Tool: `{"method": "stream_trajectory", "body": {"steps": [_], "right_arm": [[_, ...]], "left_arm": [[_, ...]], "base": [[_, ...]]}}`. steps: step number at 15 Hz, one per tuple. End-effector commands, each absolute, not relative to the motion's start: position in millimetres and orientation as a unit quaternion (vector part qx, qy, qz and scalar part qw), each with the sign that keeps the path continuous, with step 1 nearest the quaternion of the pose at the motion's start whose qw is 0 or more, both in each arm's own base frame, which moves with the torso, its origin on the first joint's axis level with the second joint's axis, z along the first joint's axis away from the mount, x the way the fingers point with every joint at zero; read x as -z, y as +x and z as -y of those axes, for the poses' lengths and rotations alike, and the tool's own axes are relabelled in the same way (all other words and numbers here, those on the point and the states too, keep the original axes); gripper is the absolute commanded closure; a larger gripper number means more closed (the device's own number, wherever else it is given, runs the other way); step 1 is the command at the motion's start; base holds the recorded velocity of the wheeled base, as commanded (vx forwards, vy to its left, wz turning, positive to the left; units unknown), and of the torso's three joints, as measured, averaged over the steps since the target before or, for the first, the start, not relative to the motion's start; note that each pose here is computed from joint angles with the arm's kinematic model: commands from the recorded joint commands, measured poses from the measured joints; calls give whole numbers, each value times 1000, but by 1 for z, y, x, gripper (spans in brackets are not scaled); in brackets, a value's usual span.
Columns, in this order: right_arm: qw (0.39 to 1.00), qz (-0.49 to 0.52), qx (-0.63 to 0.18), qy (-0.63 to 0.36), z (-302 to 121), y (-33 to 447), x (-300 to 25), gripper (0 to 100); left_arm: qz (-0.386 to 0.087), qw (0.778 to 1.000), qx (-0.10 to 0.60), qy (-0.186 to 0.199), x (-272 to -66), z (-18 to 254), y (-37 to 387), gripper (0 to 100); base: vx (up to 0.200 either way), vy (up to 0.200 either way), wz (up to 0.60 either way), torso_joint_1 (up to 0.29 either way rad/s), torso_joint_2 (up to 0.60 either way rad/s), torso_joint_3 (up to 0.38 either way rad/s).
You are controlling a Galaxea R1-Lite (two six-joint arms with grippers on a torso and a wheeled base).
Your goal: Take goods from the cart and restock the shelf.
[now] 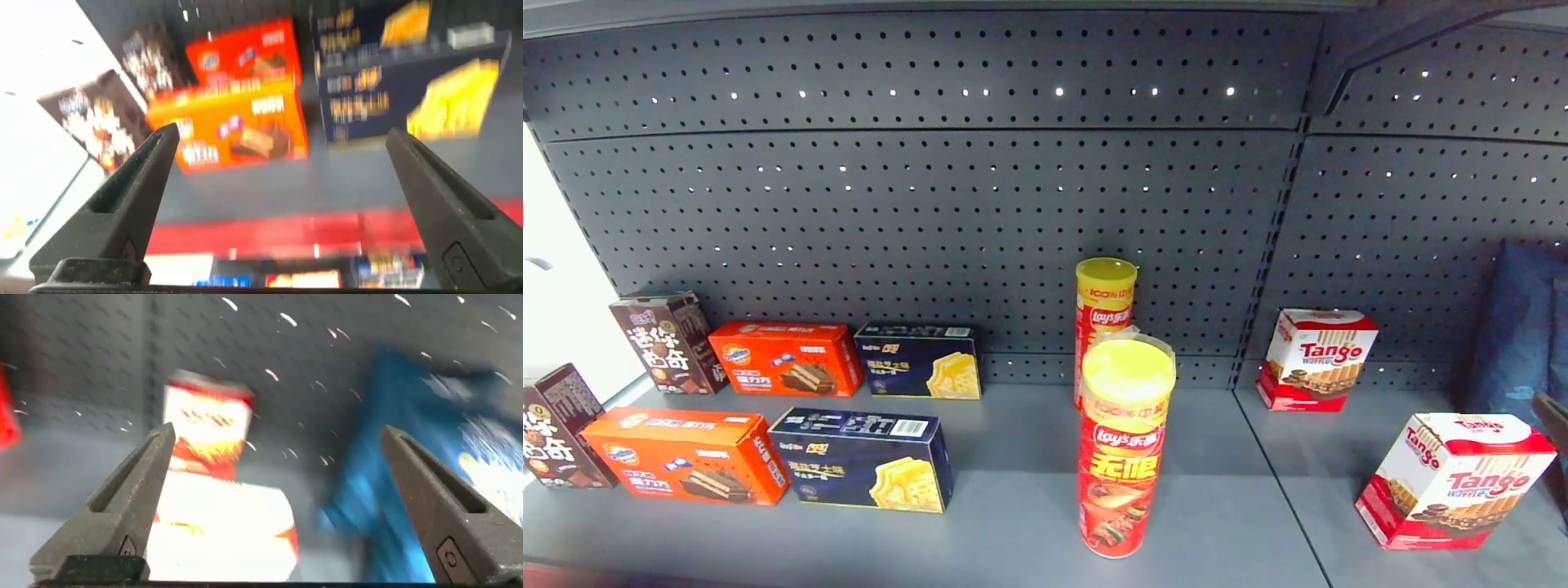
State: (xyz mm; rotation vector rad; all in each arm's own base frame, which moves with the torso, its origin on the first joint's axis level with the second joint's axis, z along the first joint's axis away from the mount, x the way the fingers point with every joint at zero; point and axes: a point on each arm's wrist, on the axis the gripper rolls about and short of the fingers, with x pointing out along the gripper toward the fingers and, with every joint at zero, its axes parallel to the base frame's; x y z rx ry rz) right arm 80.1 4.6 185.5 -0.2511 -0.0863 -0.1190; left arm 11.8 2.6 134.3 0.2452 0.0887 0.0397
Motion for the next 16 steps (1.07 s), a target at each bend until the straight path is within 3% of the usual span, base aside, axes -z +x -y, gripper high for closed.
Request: {"method": "stream_trajectory", "body": {"steps": [1,5,8,10,13,16], "right_arm": [[986,58,112,-113,3,34,-145,0],[989,-8,83,-118,9,-16,-86,0],[996,-9,72,-61,8,-15,-86,0],[1000,-18,14,0,6,-15,-83,0],[995,-56,-80,-16,2,-16,-76,0],[995,-51,-81,-5,2,-16,-77,0]], "left_arm": [[0,993,-25,115,-114,-7,-22,0],[-5,994,-25,105,-105,-7,-22,0],[13,994,-27,101,-97,-7,-18,0],[27,994,-27,100,-93,-6,-15,0],[22,994,-12,105,-91,-6,-15,0],[3,993,43,110,-86,-3,-15,0]], "base": [[0,0,0,0,0,0],[0,0,0,0,0,0],[0,0,0,0,0,0],[0,0,0,0,0,0],[0,0,0,0,0,0],[0,0,0,0,0,0]]}}
